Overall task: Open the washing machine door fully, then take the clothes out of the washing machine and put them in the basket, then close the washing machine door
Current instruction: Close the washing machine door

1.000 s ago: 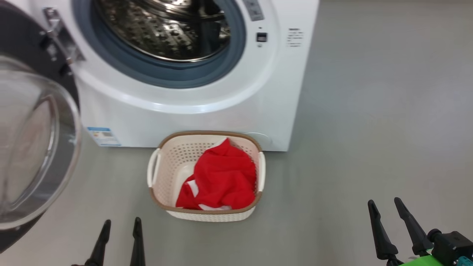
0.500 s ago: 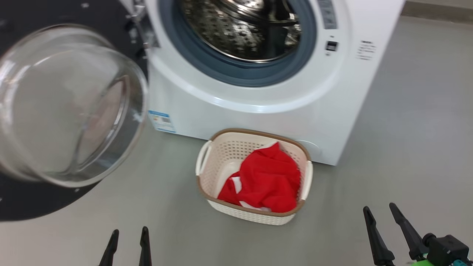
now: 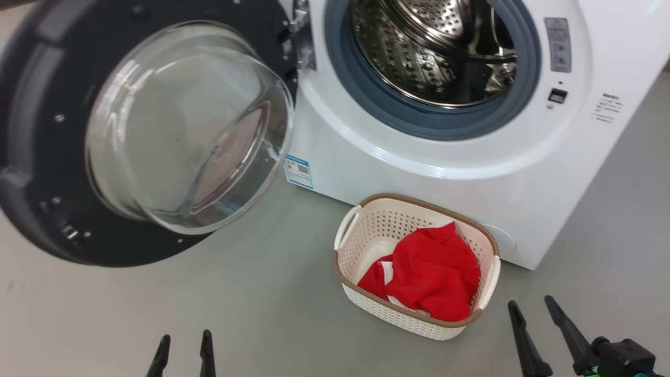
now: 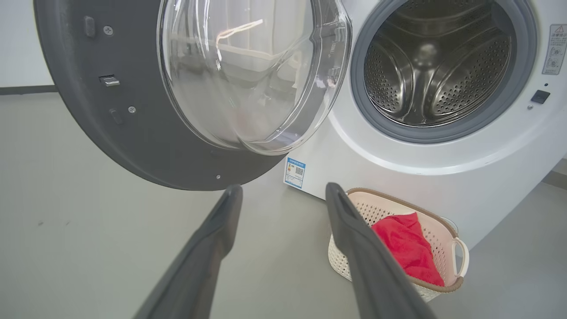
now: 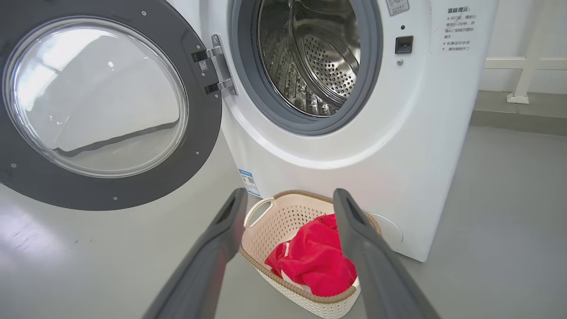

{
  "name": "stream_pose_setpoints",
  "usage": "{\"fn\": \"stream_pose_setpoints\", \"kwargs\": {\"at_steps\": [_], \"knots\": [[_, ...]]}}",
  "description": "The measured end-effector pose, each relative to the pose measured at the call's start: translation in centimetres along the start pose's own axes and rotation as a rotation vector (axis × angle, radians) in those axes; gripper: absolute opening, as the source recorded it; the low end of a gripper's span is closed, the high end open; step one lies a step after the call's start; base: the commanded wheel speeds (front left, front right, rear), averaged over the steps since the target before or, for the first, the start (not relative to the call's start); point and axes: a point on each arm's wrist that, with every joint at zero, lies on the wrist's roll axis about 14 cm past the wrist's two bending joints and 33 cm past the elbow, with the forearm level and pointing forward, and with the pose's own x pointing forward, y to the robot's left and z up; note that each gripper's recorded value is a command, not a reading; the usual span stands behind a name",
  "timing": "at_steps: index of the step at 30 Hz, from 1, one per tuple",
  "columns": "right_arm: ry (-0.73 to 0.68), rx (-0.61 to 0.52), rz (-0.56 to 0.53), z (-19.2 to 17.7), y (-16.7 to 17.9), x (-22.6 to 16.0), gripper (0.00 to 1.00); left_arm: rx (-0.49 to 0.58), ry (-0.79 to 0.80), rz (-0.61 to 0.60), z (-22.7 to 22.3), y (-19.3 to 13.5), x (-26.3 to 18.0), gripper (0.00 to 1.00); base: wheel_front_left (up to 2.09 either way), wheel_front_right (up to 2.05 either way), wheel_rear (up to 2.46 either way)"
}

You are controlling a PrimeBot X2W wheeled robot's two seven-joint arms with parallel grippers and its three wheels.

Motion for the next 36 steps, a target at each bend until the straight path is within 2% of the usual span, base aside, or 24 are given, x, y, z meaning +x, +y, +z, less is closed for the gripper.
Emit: {"fn": "stream_pose_setpoints", "kwargs": {"at_steps": [4,14,15,16,17,18,24,31,32,36], "knots": [[0.009,0.000,0.035,-0.3,1.2,0.3,1.00,-0.012,-0.010,0.027,0.2,0.8,-0.4,1.00,0.00,0.00,0.00],[0.020,-0.002,0.044,-0.6,1.4,0.4,1.00,-0.016,-0.015,0.052,0.4,1.2,-0.4,1.00,0.00,0.00,0.00],[0.021,-0.003,0.044,-0.6,1.3,0.4,1.00,-0.020,-0.018,0.056,0.5,1.3,-0.4,0.77,0.00,0.00,0.00],[0.023,-0.003,0.044,-0.7,1.3,0.4,1.00,-0.028,-0.023,0.061,0.7,1.4,-0.4,0.43,0.00,0.00,0.00],[0.025,-0.003,0.044,-0.7,1.2,0.5,1.00,-0.035,-0.029,0.066,0.9,1.5,-0.3,0.24,0.00,0.00,0.00],[0.027,-0.002,0.044,-0.8,1.2,0.5,1.00,-0.045,-0.039,0.072,1.3,1.6,-0.2,0.02,0.00,0.00,0.00],[0.039,0.003,0.046,-1.2,1.1,0.7,1.00,-0.030,-0.179,0.082,5.9,2.6,1.1,0.00,0.00,0.00,0.00],[0.034,0.003,0.031,-1.1,0.7,0.6,1.00,0.073,-0.494,0.041,16.7,3.8,3.9,0.00,0.00,0.00,0.00],[0.036,0.005,0.029,-1.2,0.6,0.5,1.00,0.099,-0.565,0.029,19.5,4.4,4.6,0.00,0.00,0.00,0.00],[0.041,0.007,0.020,-1.4,0.2,0.4,1.00,0.026,-0.650,0.046,23.2,6.3,6.6,0.00,0.00,0.00,0.00]]}}
